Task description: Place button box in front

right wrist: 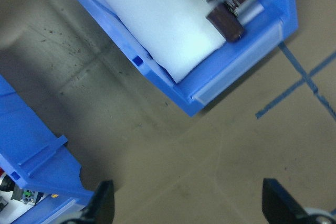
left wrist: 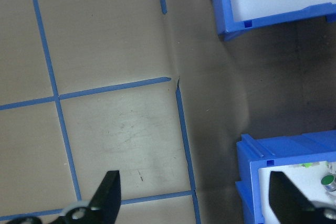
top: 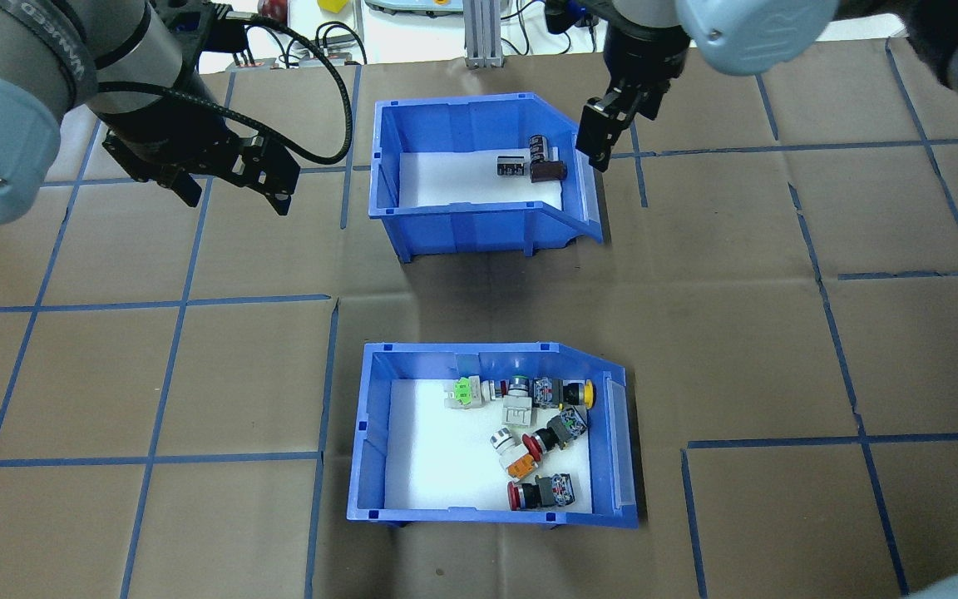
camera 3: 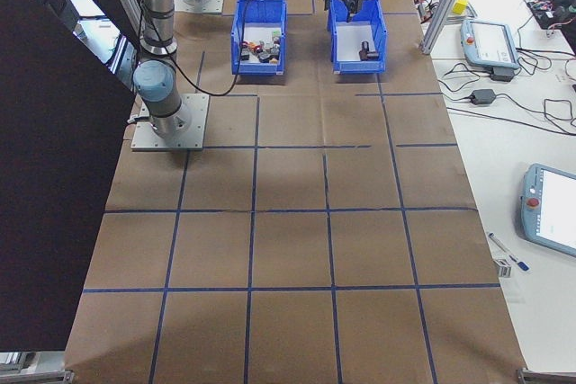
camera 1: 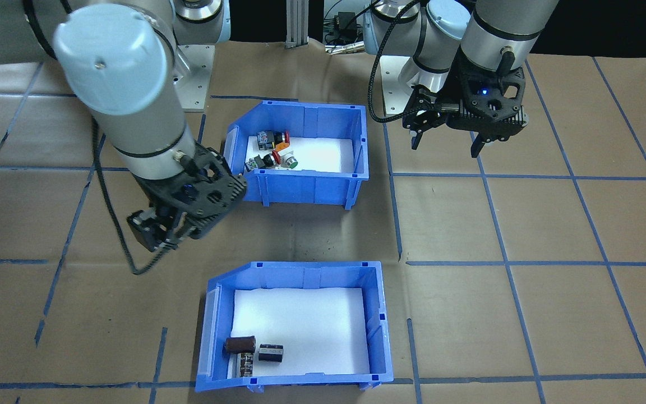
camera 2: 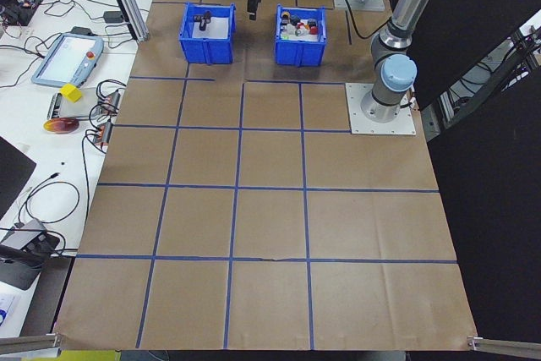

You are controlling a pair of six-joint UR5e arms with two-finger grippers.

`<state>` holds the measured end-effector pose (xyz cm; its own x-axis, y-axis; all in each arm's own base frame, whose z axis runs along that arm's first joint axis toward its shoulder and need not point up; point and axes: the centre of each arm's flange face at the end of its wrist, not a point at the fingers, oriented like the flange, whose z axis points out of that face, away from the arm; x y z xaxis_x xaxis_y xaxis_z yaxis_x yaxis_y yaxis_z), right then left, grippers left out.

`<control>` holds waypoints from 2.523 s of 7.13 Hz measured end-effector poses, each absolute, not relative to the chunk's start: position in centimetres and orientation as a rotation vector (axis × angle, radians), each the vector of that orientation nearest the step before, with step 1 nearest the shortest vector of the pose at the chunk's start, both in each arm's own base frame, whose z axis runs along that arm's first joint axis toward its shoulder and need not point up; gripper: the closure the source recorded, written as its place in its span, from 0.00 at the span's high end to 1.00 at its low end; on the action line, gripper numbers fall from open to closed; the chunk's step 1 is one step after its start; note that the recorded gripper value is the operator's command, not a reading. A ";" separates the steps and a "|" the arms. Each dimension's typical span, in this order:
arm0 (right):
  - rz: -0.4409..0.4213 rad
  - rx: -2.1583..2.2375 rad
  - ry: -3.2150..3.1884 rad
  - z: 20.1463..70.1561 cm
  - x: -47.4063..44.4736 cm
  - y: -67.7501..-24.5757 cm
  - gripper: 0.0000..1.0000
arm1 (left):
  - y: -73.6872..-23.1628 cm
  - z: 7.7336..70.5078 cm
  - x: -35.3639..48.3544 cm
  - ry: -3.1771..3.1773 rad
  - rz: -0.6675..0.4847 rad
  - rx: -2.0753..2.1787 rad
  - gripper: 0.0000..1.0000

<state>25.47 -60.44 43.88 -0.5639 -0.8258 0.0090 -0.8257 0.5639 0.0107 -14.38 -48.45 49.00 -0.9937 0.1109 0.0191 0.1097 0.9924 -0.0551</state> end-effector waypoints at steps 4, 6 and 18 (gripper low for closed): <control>0.008 2.015 -2.392 40.3 39.1 -62.3 1.00 | -40.8 47.1 -17.1 -2.971 -0.011 0.756 0.94; -0.024 2.142 -2.301 37.9 41.5 -62.6 1.00 | -35.3 42.8 -18.0 -2.822 -0.122 1.246 0.95; 0.023 2.192 -2.202 28.8 41.7 -61.8 0.06 | -20.6 30.6 -27.1 -2.237 -0.155 2.149 0.99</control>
